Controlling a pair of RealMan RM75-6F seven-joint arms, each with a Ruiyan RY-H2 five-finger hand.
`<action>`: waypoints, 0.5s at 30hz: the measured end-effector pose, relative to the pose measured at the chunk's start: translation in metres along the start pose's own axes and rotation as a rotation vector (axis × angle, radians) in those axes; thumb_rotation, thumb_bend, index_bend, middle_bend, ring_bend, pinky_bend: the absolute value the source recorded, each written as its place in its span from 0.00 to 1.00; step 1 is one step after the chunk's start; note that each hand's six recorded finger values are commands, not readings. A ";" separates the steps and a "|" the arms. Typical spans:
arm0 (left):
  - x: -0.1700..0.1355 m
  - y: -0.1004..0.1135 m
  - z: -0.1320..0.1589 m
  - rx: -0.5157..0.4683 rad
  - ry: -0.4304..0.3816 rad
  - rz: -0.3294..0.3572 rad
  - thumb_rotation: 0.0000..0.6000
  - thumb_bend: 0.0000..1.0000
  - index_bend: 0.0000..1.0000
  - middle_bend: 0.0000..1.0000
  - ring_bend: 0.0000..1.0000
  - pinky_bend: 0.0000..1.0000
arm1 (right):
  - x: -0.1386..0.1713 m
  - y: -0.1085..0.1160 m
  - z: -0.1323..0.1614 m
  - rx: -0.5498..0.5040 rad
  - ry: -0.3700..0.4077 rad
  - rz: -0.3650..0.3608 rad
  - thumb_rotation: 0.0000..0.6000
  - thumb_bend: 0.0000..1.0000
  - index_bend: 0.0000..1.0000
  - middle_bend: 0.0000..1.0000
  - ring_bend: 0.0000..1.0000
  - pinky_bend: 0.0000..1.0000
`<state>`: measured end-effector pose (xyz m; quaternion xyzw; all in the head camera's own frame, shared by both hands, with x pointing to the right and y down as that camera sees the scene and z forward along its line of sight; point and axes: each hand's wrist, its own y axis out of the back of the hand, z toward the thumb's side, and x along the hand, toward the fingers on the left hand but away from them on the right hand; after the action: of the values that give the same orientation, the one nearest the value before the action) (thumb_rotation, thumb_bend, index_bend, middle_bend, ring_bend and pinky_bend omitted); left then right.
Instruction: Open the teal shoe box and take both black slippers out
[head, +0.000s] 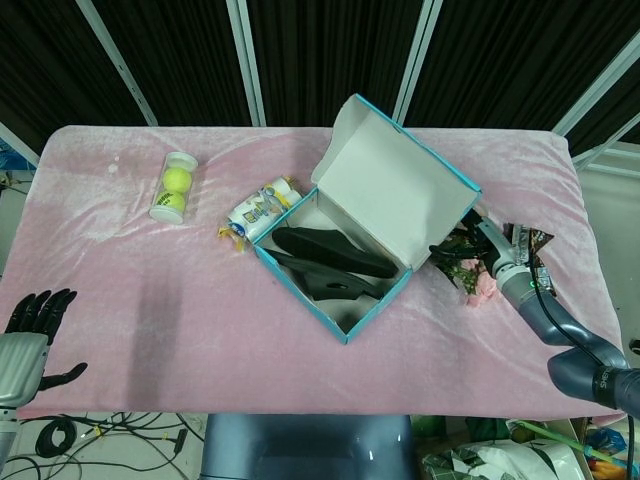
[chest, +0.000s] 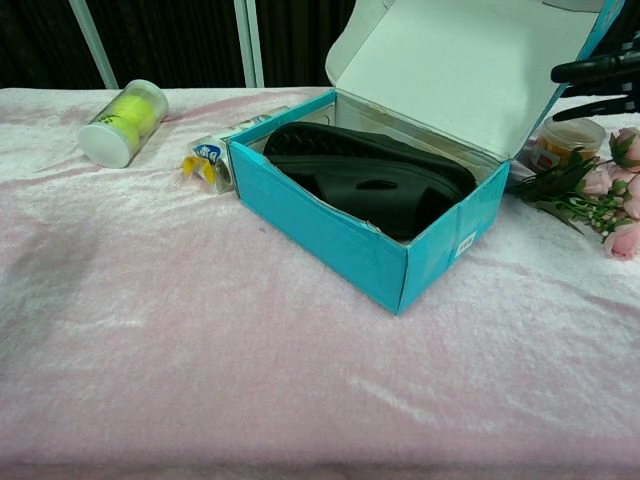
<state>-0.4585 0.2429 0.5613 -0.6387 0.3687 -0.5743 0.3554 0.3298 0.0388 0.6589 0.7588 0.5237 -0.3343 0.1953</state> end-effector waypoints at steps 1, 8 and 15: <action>0.000 0.000 0.000 0.000 -0.001 0.001 1.00 0.00 0.01 0.07 0.01 0.00 | 0.001 0.004 0.001 0.003 0.011 -0.020 1.00 0.00 0.00 0.00 0.00 0.14; 0.002 0.002 0.003 0.006 -0.006 0.003 1.00 0.00 0.01 0.07 0.01 0.00 | 0.016 0.037 0.002 -0.044 0.075 -0.184 1.00 0.00 0.00 0.00 0.00 0.14; 0.011 0.005 0.012 0.021 -0.032 0.001 1.00 0.00 0.01 0.08 0.01 0.00 | 0.028 0.057 -0.001 -0.114 0.117 -0.277 1.00 0.00 0.00 0.00 0.00 0.14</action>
<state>-0.4465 0.2314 0.5615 -0.6438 0.3572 -0.5677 0.3682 0.3888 0.0369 0.6365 0.6853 0.6519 -0.2828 0.1592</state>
